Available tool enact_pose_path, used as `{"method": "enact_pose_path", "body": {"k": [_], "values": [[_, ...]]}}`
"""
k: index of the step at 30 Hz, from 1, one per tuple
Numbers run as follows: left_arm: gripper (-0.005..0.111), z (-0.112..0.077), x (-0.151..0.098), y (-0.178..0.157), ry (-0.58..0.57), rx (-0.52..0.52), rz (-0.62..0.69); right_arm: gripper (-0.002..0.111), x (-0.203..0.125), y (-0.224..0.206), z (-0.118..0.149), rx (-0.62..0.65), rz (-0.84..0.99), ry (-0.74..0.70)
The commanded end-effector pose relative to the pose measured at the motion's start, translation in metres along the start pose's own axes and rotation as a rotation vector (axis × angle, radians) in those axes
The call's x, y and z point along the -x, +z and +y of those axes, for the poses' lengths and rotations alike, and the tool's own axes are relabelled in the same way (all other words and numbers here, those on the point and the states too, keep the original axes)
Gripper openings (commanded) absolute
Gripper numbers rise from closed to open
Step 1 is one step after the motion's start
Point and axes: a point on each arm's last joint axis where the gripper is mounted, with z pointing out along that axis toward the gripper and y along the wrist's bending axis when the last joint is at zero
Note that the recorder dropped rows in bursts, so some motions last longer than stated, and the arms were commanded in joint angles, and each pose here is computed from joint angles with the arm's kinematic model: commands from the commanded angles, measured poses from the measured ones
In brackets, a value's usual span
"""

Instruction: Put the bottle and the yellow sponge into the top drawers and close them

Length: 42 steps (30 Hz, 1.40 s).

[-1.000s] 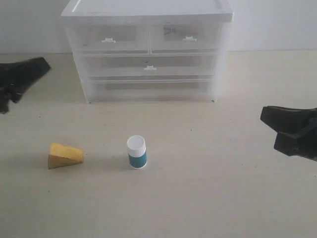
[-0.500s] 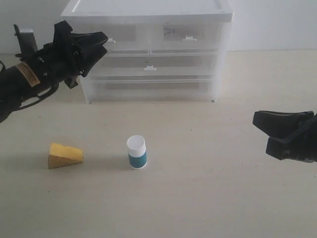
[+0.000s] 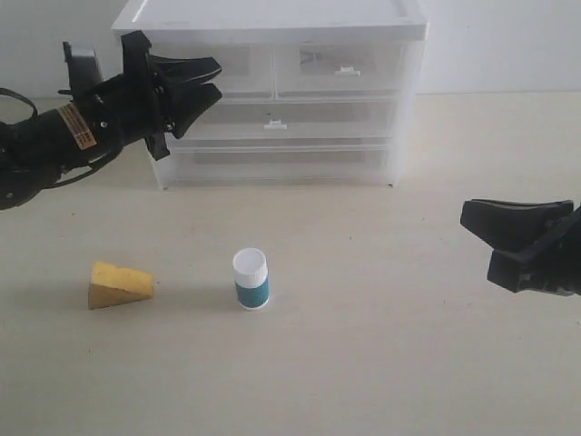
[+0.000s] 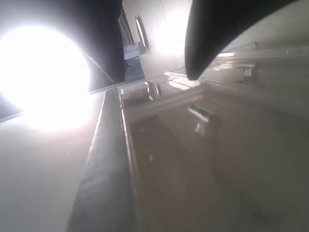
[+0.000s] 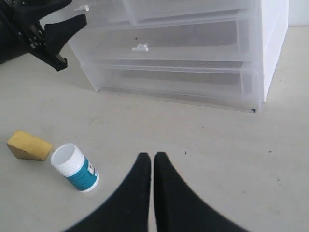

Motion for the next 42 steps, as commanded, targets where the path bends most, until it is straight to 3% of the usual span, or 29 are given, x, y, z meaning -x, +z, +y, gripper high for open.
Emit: {"method": "enact_pose_path", "body": {"k": [1, 10, 18, 21, 25, 34, 40, 42], "values": [[0.041, -0.001, -0.003, 0.001, -0.023, -0.010, 0.013, 0.002, 0.002, 0.001, 0.001, 0.011, -0.013, -0.007], [0.038, 0.010, 0.015, 0.001, -0.048, 0.112, -0.157, 0.002, 0.002, 0.001, 0.001, 0.012, -0.014, -0.007], [0.006, 0.005, 0.017, 0.003, -0.017, 0.069, -0.151, 0.002, 0.002, 0.001, 0.001, 0.014, -0.015, -0.007], [0.004, 0.000, 0.013, 0.001, 0.019, 0.001, -0.138, 0.002, 0.002, 0.001, 0.001, 0.010, -0.012, -0.007], [0.004, 0.001, -0.006, -0.010, 0.034, 0.020, -0.107, 0.002, 0.002, 0.001, 0.001, 0.010, -0.012, -0.014], [0.004, -0.022, -0.092, -0.067, 0.184, 0.126, 0.029, 0.002, 0.002, 0.001, 0.001, 0.009, -0.013, -0.012], [0.004, -0.022, -0.097, -0.081, 0.166, 0.166, -0.022, 0.002, 0.002, 0.001, 0.001, 0.009, -0.013, -0.012], [0.007, -0.022, -0.098, -0.080, 0.207, 0.165, -0.012, 0.002, 0.002, 0.001, 0.001, 0.009, -0.013, -0.012]]}}
